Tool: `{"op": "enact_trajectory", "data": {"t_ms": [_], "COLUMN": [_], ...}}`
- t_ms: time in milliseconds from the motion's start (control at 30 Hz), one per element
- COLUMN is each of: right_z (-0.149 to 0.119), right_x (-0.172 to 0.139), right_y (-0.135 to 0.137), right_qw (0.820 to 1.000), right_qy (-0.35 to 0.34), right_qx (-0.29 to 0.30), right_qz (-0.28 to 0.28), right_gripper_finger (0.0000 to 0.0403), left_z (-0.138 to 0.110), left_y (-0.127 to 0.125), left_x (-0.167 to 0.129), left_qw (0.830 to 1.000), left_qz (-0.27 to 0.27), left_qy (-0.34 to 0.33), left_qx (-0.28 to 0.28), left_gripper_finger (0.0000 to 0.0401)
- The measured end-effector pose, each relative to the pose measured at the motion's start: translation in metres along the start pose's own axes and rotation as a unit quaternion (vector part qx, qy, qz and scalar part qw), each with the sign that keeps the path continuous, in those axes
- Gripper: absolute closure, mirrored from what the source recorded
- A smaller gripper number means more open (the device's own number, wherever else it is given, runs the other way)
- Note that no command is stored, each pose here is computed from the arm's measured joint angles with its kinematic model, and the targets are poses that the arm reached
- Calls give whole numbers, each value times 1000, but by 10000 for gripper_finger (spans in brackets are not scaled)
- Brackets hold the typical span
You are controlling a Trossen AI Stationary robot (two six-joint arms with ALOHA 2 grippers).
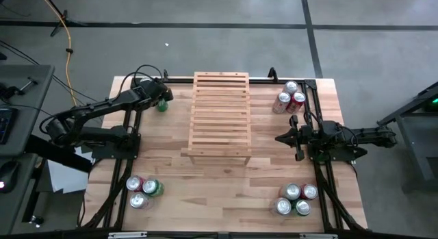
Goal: Place canned beverage on shelf
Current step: Put the top green soda can on the shelf
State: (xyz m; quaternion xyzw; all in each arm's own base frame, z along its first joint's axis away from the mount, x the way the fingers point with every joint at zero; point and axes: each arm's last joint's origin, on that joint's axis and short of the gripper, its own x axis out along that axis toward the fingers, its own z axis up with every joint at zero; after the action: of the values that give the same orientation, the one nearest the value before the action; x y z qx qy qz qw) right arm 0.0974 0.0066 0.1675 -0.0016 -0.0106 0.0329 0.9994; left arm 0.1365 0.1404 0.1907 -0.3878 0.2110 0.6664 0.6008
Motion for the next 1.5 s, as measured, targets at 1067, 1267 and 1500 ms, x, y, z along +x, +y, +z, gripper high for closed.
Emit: {"op": "enact_trajectory", "data": {"t_ms": [1067, 1267, 1500], "right_z": [0, 0, 0], "right_x": [0, 0, 0], "right_y": [0, 0, 0], "right_qw": [1000, 1000, 1000], "right_qy": [0, 0, 0], "right_qx": [0, 0, 0], "right_qz": [0, 0, 0], "right_gripper_finger": [402, 402, 402], "left_z": [97, 128, 146], "left_y": [-80, -140, -175], "left_x": [-164, -146, -109], "left_qw": [912, 830, 745], "left_qz": [-329, -368, -363], "left_qy": [-92, -49, -3], "left_qx": [227, 416, 561], "left_gripper_finger": [107, 107, 94]}}
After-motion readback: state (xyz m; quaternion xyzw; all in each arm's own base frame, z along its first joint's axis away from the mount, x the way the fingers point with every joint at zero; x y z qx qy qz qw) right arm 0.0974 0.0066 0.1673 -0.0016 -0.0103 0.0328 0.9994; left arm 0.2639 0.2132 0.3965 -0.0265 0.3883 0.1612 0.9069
